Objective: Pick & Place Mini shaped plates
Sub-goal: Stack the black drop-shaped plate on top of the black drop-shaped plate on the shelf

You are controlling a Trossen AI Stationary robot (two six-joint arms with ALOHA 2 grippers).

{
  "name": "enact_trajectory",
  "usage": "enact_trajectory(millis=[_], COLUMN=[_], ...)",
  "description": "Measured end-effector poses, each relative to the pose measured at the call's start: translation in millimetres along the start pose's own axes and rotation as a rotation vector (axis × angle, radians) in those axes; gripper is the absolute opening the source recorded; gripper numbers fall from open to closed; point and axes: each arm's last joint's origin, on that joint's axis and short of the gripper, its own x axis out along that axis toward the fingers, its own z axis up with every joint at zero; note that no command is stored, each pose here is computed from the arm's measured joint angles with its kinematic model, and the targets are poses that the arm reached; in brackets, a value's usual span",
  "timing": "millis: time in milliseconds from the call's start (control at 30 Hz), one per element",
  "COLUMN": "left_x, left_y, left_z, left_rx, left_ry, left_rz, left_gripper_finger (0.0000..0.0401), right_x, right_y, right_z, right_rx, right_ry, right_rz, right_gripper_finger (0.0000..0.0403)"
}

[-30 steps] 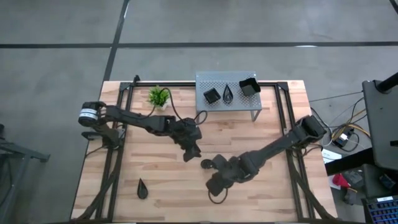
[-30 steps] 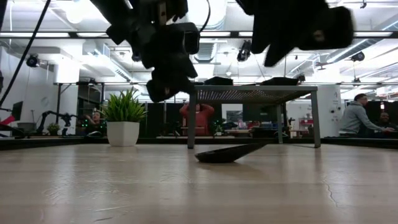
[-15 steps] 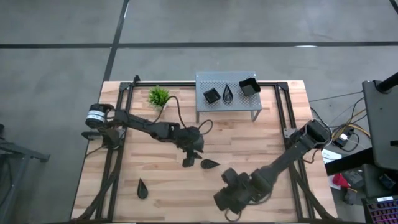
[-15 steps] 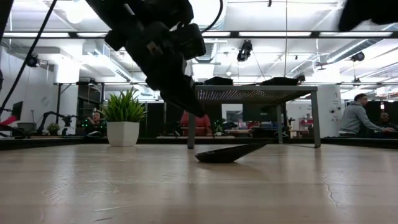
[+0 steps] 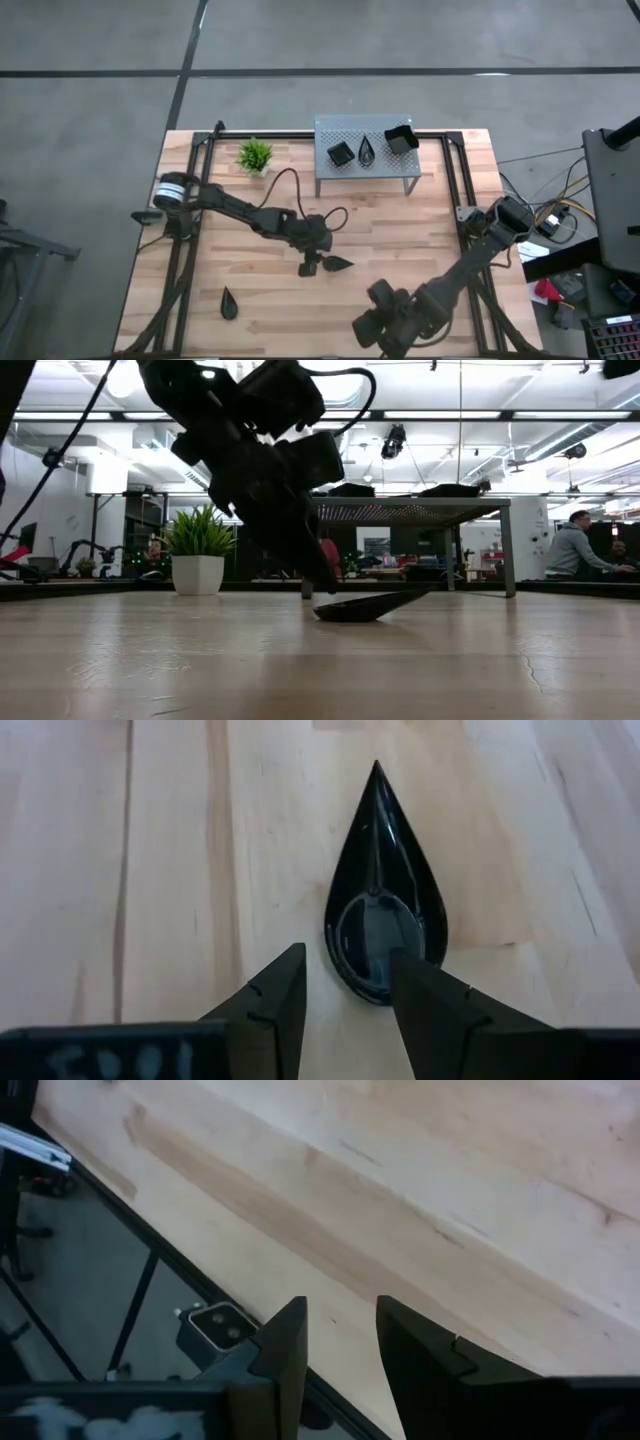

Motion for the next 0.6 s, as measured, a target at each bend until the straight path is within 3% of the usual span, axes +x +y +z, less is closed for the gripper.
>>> enact_trajectory(millis=[600], left_x=[25.9], left_y=[3.6], left_z=[2.2], left_rx=[-0.023], left_ry=[-0.014], left_rz=[-0.012], left_gripper_finger=[0.0133], right_x=[2.5], right_y=[-2.3], right_z=[1.6], right_rx=[-0.001], right_ry=[-0.007], right_rz=[-0.013], right_gripper_finger=[0.0103])
